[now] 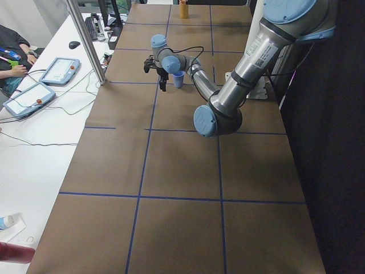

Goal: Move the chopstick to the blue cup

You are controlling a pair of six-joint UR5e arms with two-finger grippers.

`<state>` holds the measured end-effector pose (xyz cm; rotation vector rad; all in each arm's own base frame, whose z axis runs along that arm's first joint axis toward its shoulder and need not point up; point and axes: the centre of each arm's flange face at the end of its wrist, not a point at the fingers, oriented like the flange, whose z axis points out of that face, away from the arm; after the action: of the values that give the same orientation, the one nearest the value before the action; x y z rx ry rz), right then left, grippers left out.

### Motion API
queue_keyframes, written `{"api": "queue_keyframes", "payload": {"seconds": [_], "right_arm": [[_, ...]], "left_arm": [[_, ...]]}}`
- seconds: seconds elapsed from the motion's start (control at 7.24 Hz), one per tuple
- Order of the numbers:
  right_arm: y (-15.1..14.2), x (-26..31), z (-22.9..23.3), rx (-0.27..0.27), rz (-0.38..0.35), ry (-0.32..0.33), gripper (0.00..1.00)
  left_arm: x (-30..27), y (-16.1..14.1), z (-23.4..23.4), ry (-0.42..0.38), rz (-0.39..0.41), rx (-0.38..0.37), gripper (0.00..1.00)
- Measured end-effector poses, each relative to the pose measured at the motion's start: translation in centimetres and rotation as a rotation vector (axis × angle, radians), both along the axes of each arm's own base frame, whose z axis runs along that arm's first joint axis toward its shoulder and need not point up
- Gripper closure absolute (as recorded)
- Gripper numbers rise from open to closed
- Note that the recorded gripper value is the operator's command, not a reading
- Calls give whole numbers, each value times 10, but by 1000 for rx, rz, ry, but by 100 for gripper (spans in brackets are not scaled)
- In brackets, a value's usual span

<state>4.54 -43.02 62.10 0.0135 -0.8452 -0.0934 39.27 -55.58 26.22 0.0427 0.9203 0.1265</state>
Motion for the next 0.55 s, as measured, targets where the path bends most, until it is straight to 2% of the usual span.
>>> {"api": "queue_keyframes", "payload": {"seconds": [0.28, 0.55], "right_arm": [[-2, 0, -5, 11, 0, -5, 0], [-5, 3, -1, 14, -1, 40, 0]], "left_arm": [[-118, -38, 82, -32, 44, 76, 0], [-258, -53, 175, -88, 71, 120, 0]]}}
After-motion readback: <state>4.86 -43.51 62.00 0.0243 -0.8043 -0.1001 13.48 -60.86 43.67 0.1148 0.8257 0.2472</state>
